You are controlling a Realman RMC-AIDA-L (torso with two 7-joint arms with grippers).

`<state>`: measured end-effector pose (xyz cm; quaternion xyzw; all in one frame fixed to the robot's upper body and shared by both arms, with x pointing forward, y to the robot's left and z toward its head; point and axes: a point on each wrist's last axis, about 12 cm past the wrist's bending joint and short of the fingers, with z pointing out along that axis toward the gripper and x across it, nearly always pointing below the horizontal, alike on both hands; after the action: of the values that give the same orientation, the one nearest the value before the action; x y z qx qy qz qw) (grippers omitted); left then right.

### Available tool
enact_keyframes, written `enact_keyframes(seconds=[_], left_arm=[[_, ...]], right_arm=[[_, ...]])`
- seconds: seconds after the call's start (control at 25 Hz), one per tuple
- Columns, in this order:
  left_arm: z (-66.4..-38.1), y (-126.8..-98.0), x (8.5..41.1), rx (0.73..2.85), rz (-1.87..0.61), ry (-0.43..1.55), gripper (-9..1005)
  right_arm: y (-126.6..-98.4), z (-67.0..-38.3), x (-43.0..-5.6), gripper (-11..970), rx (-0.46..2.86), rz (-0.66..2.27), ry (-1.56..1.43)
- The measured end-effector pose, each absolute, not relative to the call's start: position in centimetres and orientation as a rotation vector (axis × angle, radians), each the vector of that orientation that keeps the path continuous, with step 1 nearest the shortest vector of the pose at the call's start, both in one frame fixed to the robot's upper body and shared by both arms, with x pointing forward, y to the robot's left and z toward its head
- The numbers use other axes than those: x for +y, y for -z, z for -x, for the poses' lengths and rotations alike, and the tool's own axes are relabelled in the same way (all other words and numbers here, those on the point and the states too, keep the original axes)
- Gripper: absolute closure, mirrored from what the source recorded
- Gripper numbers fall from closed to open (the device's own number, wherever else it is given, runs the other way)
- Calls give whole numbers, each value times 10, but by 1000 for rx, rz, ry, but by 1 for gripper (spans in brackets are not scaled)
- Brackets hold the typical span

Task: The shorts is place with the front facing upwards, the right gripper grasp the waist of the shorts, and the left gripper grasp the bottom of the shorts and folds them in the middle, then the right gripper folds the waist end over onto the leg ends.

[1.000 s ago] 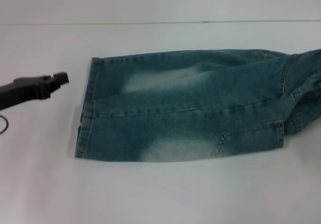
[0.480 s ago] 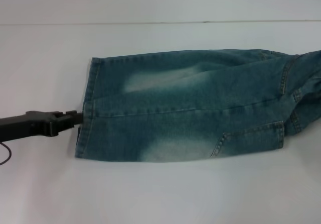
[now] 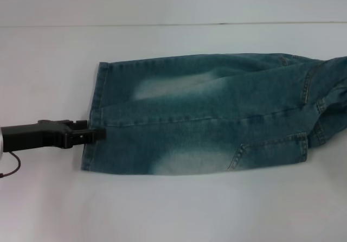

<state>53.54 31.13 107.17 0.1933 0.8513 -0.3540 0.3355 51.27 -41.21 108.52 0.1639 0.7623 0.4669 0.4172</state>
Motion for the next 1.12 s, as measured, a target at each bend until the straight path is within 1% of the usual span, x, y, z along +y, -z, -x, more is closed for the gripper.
enact_keyframes(seconds=[0.12, 0.32, 1.12], left_arm=[[-538, -1070, 314, 2237, -472, 895, 408], [-540, -1066, 317, 2282, -434, 841, 220], [-542, -1065, 298, 2308, -563, 892, 256]], right_arm=[[-1085, -513, -412, 911, 1913, -411, -1172], [-1085, -513, -412, 911, 1912, -409, -1172], [-1085, -512, -412, 912, 1913, -410, -1171]])
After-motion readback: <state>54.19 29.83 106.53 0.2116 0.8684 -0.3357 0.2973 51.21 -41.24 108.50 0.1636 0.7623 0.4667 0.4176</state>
